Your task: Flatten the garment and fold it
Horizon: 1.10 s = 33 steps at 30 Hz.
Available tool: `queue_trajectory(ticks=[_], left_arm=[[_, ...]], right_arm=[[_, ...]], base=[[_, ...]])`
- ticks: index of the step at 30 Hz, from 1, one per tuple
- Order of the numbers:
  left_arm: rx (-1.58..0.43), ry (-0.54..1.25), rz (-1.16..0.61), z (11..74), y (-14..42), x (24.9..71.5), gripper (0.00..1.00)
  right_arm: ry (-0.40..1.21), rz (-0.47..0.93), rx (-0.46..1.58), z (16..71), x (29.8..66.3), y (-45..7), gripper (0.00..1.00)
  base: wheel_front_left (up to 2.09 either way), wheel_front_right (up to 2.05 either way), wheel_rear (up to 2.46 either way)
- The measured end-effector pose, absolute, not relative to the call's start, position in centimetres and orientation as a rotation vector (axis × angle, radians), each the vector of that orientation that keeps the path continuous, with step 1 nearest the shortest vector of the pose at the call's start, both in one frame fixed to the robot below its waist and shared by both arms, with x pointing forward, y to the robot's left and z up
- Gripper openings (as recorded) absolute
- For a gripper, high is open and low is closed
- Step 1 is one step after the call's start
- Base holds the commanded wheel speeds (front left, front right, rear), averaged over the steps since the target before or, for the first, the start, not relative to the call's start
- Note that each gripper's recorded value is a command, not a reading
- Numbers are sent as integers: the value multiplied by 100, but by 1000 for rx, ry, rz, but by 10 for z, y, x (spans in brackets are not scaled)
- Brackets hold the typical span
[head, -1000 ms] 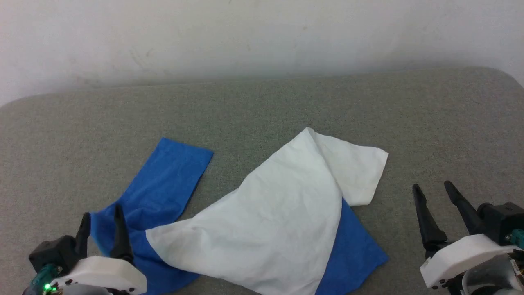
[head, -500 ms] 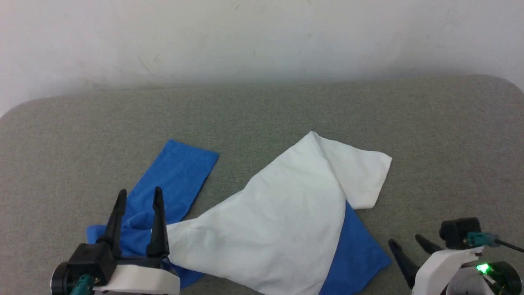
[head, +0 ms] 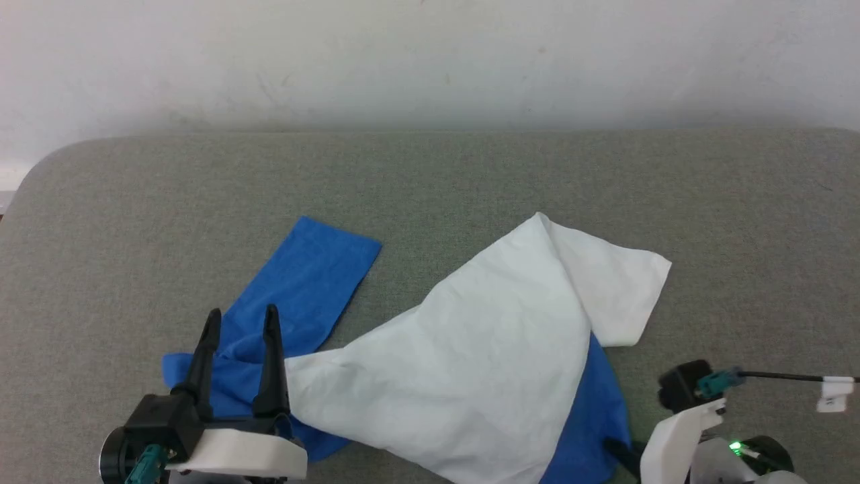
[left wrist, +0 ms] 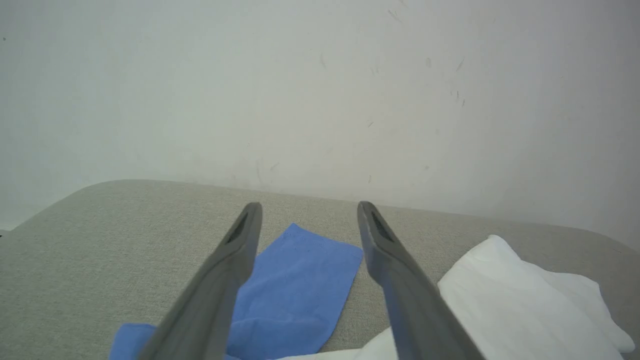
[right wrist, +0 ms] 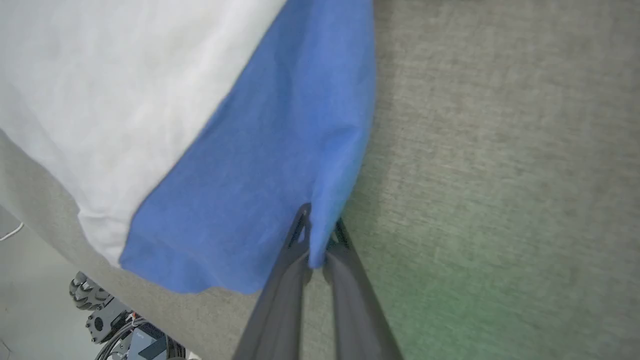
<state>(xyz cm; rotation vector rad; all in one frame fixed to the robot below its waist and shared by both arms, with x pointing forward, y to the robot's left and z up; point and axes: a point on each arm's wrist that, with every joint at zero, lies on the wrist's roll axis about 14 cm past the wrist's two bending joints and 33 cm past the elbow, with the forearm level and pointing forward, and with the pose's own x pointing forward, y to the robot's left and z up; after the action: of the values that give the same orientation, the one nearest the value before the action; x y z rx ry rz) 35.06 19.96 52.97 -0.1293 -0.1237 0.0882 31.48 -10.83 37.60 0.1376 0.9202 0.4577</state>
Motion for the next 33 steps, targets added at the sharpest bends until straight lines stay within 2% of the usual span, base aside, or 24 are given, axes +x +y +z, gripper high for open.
queue_trajectory(ticks=[5, 10, 16, 21, 24, 25, 29, 31, 33], left_arm=[[-129, -124, 88, 529, 199, 351, 100], [-125, -122, 84, 528, 197, 353, 100], [-129, -128, 68, 529, 192, 363, 100], [-142, -164, 24, 539, 179, 381, 100], [-151, -178, 25, 542, 178, 390, 100], [-152, -181, 33, 542, 180, 395, 100], [-156, -166, 50, 535, 185, 402, 100], [-152, -152, 63, 529, 189, 403, 100], [-146, -133, 77, 523, 194, 403, 100]], right_arm=[[874, 523, 224, 396, 316, -89, 0], [678, 629, 445, 462, 341, -54, 0], [412, 690, 482, 536, 404, -35, 0], [286, 703, 421, 573, 464, -17, 0], [258, 684, 387, 579, 499, -11, 0], [260, 656, 373, 573, 522, -10, 0], [297, 567, 346, 538, 559, -17, 0], [356, 533, 333, 507, 566, -19, 0], [421, 515, 318, 475, 565, -18, 44]], base=[[0, 0, 0], [0, 0, 0], [0, 0, 0], [0, 0, 0], [0, 0, 0], [0, 0, 0], [0, 0, 0], [0, 0, 0], [0, 0, 0]])
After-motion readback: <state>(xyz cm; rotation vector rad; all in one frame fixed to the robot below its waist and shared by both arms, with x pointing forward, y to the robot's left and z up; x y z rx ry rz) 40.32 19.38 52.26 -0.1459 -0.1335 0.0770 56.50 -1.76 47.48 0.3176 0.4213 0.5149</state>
